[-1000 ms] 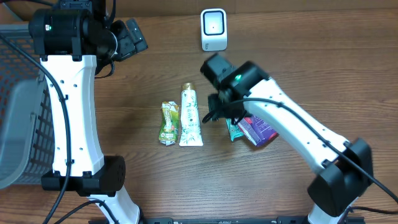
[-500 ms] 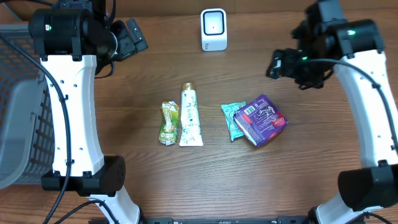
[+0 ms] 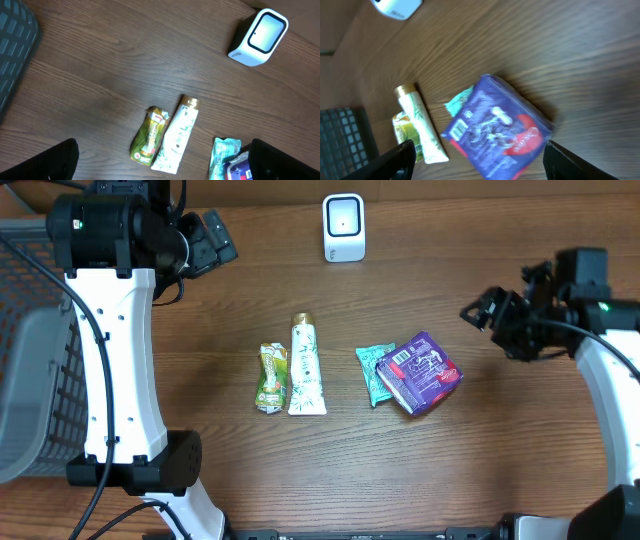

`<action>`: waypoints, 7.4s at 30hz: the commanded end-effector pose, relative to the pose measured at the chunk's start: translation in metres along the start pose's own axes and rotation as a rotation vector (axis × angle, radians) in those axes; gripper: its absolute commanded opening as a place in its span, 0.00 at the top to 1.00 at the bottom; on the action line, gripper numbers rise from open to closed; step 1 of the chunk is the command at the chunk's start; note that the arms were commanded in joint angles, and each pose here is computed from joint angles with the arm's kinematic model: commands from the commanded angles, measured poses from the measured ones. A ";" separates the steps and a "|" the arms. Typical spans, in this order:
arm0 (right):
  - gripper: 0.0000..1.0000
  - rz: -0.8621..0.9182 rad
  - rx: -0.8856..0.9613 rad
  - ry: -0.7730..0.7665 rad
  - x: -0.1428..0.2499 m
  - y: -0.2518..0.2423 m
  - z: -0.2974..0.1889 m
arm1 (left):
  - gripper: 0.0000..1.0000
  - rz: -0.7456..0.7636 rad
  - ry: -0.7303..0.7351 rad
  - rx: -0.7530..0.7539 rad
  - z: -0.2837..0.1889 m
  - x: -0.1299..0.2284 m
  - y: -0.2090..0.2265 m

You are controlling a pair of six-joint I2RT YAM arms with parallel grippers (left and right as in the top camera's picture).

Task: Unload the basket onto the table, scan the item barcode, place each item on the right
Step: 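Set the red-purple bag down right of the green packet, then regrasp the red-purple bag with right gripper and lift it, then carry the red-purple bag up to the white scanner, then move the bag to the right table edge and release it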

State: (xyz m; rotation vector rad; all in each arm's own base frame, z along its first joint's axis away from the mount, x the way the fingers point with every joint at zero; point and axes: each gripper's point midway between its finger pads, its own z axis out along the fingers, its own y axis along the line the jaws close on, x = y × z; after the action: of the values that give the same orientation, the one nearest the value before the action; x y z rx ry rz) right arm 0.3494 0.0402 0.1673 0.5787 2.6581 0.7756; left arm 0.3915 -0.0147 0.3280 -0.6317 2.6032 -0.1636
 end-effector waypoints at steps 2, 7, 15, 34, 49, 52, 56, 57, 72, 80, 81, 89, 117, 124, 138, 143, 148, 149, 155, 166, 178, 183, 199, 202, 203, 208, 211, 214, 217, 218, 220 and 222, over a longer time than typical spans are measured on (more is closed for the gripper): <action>0.18 -0.084 -0.057 0.086 0.019 -0.024 0.022 | 0.00 0.014 0.009 0.005 0.002 0.002 -0.002; 0.14 -0.191 -0.069 0.165 0.024 -0.042 0.048 | 0.00 0.014 0.009 0.005 0.002 0.002 -0.002; 0.12 -0.261 -0.214 0.319 0.043 -0.054 0.094 | 0.01 0.016 0.009 0.006 0.002 0.002 -0.002; 0.76 -0.235 -0.441 0.506 0.088 -0.044 0.130 | 0.00 0.009 0.008 0.003 0.002 0.001 0.000; 0.96 -0.340 -0.265 0.275 0.024 0.036 0.036 | 0.00 0.005 0.007 0.001 0.002 0.000 0.001; 0.96 -0.391 -0.092 0.103 0.003 0.060 0.013 | 0.01 0.011 0.009 0.004 0.002 0.001 -0.001; 0.96 -0.443 0.023 -0.121 -0.012 0.099 -0.017 | 0.00 0.015 0.009 0.005 0.002 0.002 -0.002; 0.96 -0.452 0.009 -0.142 -0.011 0.108 -0.022 | 0.00 0.015 0.009 0.005 0.002 0.002 -0.002; 0.96 -0.472 -0.041 -0.235 -0.015 0.142 -0.066 | 0.00 0.014 0.009 0.005 0.002 0.002 -0.002; 0.96 -0.490 -0.007 -0.463 -0.067 0.166 -0.092 | 0.01 0.014 0.009 0.005 0.002 0.002 -0.002; 0.96 -0.490 0.007 -0.494 -0.076 0.171 -0.097 | 0.00 0.014 0.009 0.005 0.002 0.002 -0.002; 0.96 -0.635 0.508 -0.823 -0.146 0.202 -0.090 | 0.00 0.016 0.009 0.006 0.002 0.002 -0.002; 0.96 -1.552 1.489 -0.618 -0.156 0.245 0.091 | 0.00 0.021 0.011 0.008 0.002 0.003 -0.004; 0.96 -1.615 1.385 -0.708 -0.154 0.262 0.113 | 0.00 0.020 0.011 0.008 0.002 0.003 -0.004; 0.96 -1.701 1.379 -0.859 -0.144 0.284 0.149 | 0.00 0.021 0.011 0.008 0.002 0.003 -0.004; 0.96 -1.708 1.354 -0.883 -0.144 0.288 0.150 | 0.00 0.021 0.011 0.008 0.002 0.003 -0.004; 0.96 -1.664 1.313 -0.916 -0.151 0.284 0.150 | 0.01 0.021 0.011 0.008 0.002 0.003 -0.004; 0.96 -1.655 1.308 -0.921 -0.152 0.283 0.149 | 0.00 0.021 0.011 0.008 0.002 0.003 -0.004; 0.96 -1.624 1.275 -0.941 -0.160 0.276 0.154 | 0.01 0.021 0.011 0.008 0.002 0.003 -0.004; 0.96 -1.470 1.286 -1.121 -0.139 0.306 0.111 | 0.00 0.021 0.011 0.008 0.002 0.003 -0.004; 0.96 -1.507 0.879 -0.799 -0.091 0.315 0.048 | 0.00 0.023 0.012 0.009 0.002 0.004 -0.005; 0.96 -1.275 0.418 -0.726 -0.052 0.314 -0.019 | 0.00 0.023 0.011 0.009 0.002 0.004 -0.005; 0.96 0.057 0.273 -0.387 -0.100 0.059 -0.114 | 0.00 0.023 0.011 0.009 0.002 0.004 -0.005; 0.96 0.255 0.361 -0.335 -0.106 -0.008 -0.090 | 0.00 0.023 0.011 0.009 0.002 0.004 -0.005; 0.96 0.322 0.383 -0.325 -0.108 -0.031 -0.080 | 0.01 0.023 0.012 0.009 0.002 0.004 -0.005; 0.96 0.624 0.440 -0.308 -0.101 -0.131 -0.037 | 0.00 0.023 0.011 0.009 0.002 0.004 -0.005; 0.96 0.711 0.443 -0.299 -0.091 -0.171 -0.020 | 0.00 0.023 0.012 0.009 0.002 0.004 -0.005; 0.96 0.766 0.458 -0.302 -0.079 -0.201 -0.010 | 0.00 0.023 0.012 0.009 0.002 0.004 -0.005; 0.72 0.760 0.477 -0.278 -0.069 -0.214 -0.009 | 0.00 0.023 0.012 0.009 0.002 0.004 -0.005; 0.56 0.740 0.481 -0.266 -0.067 -0.215 -0.010 | 0.00 0.023 0.012 0.009 0.002 0.004 -0.005; 0.27 0.664 0.464 -0.237 -0.068 -0.210 -0.011 | 0.01 0.023 0.011 0.009 0.002 0.004 -0.005; 0.18 0.602 0.449 -0.218 -0.071 -0.203 -0.016 | 0.00 0.023 0.012 0.009 0.002 0.004 -0.005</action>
State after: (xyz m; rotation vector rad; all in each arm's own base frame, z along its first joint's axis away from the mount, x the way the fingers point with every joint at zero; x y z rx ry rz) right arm 0.3352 -0.1580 0.0580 1.6979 2.4109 0.1608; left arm 0.3914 -0.0168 0.3278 -0.6260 2.6061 -0.1691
